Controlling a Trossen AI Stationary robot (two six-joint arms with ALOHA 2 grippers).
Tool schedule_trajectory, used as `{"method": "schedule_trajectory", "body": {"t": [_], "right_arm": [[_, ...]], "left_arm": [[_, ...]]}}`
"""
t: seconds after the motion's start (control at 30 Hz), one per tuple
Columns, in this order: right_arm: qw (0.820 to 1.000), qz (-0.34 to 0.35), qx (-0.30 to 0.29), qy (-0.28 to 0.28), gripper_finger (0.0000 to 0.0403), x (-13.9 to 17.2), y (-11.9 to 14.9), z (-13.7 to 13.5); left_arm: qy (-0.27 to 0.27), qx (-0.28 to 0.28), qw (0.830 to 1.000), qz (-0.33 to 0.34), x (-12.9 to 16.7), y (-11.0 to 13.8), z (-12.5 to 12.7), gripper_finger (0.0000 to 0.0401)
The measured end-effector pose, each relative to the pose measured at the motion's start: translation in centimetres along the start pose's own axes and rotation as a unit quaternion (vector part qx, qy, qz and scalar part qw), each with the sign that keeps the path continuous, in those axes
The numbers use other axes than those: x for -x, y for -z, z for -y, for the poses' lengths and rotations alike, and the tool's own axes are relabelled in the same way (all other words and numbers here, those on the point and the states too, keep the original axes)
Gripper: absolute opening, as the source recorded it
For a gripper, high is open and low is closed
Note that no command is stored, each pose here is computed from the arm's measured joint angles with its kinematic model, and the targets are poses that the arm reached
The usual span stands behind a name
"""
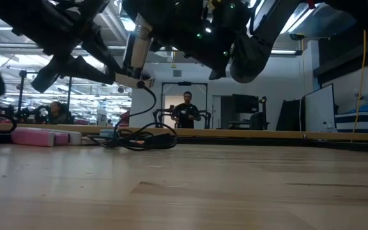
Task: Screw lightbulb
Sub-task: Remove the lightbulb from the lamp
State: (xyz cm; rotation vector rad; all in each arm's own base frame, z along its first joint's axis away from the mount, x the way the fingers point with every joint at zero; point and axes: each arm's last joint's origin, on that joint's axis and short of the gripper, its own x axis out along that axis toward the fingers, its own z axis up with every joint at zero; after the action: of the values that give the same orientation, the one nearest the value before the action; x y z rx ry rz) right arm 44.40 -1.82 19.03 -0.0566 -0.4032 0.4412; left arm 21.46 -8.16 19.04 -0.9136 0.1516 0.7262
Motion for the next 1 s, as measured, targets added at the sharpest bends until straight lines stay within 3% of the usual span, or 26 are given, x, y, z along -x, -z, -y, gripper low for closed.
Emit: {"method": "schedule_trajectory", "body": {"t": [0.33,0.63,0.8,1.0], "right_arm": [[0.994,-0.012,0.007,0.104,0.0165,0.2,0.5,0.6],[0.989,-0.067,-0.004,0.132,0.0165,0.3,1.6,0.8],[0.982,-0.118,-0.022,0.144,0.0165,0.5,2.6,0.8],[0.976,-0.161,-0.025,0.146,0.0165,0.9,3.4,1.0]], "left_arm": [[0.012,0.024,0.998,-0.053,0.1,0.3,0.3,0.0111],[0.012,0.003,0.996,-0.083,0.1,0.4,0.2,0.0111],[0.024,-0.029,0.99,-0.138,0.3,0.9,0.3,0.0111],[0.018,-0.07,0.985,-0.154,0.7,1.3,-0.1,0.0111]]}}
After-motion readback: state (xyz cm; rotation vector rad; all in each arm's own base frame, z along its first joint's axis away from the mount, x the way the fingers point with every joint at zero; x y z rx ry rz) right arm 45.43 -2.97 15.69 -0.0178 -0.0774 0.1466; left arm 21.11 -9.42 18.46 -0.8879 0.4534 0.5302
